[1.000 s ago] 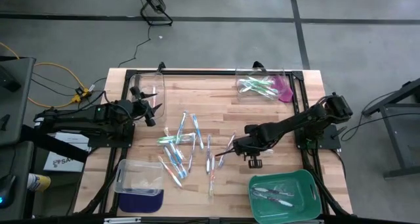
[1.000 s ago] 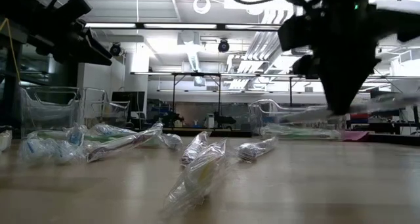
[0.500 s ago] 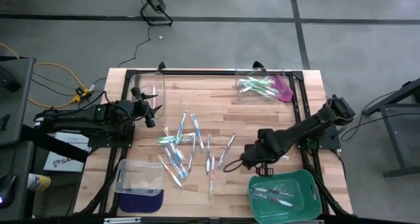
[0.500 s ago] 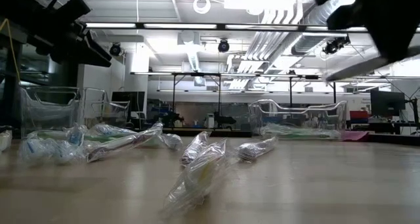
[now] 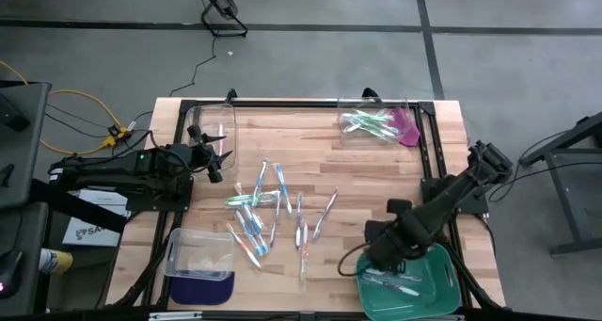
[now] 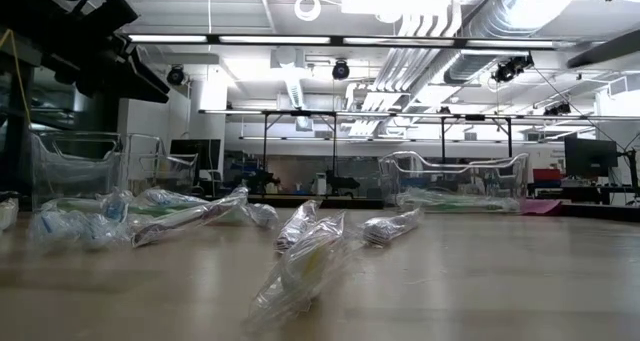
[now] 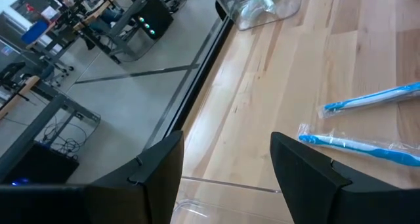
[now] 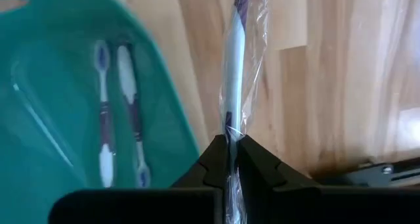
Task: Pick & Place Toothbrushes
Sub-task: Put the violet toothbrush into the green bin
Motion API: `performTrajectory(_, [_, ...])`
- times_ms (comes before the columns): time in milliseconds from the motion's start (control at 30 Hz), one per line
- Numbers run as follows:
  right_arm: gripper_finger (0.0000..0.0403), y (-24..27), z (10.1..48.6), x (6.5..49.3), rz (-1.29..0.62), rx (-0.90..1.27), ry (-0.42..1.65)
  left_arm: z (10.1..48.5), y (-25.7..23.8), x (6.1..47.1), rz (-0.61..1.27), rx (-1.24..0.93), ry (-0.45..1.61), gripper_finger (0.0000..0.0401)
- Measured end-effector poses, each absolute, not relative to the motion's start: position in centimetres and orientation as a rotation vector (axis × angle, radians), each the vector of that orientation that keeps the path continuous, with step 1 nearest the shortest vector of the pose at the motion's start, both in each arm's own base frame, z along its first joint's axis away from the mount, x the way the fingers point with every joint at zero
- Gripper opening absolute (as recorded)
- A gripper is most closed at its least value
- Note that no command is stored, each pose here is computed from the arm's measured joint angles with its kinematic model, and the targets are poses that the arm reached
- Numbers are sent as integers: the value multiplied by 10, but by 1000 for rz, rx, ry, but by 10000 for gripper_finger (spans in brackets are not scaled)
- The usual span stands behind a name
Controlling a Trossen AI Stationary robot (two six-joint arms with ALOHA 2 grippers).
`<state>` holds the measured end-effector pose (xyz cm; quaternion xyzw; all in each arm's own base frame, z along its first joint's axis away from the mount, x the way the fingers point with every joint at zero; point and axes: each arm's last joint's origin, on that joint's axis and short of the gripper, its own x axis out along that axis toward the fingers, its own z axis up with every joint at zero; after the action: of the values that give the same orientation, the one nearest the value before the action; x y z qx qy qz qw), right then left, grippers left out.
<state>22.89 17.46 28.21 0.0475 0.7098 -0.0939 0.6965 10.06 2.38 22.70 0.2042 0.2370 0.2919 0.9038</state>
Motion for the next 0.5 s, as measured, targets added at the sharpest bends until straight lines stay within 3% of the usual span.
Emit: performTrajectory(500, [16,219,283,213,-44,98,1433,225,23,100,589,400,503,221])
